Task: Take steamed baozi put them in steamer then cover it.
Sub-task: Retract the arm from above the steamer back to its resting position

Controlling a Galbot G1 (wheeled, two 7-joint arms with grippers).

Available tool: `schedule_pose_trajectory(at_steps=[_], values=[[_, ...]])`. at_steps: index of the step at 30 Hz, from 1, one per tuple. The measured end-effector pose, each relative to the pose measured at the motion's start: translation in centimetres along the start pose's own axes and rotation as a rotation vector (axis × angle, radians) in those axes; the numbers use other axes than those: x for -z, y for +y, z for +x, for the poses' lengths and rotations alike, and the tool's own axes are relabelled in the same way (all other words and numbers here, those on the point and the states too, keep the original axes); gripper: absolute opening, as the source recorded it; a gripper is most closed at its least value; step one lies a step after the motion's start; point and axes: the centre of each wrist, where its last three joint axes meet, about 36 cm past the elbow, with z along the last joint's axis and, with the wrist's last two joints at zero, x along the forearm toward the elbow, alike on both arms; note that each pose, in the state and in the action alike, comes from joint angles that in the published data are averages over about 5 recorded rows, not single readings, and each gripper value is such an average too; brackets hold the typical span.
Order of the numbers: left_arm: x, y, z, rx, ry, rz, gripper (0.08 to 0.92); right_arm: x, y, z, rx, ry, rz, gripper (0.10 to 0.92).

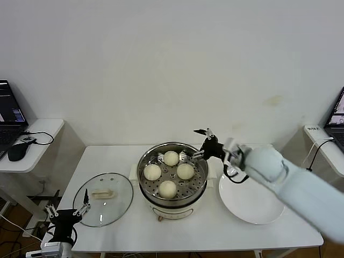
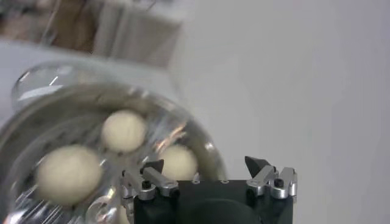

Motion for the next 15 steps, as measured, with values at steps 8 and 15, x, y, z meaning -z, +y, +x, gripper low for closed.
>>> schedule_pose_trajectory(at_steps=[8,15], values=[[-1.0,-0.4,-0.7,-0.003,0.006,-0.085,0.823,-7.8,4.8,4.5,-0.265,-0.153,-0.164,0.823],[-3.6,1.5,-2.1,0.028,-0.055,-0.415,0.823,-13.0,10.1,10.5,-0.49,-0.103,-0.291,0.823]])
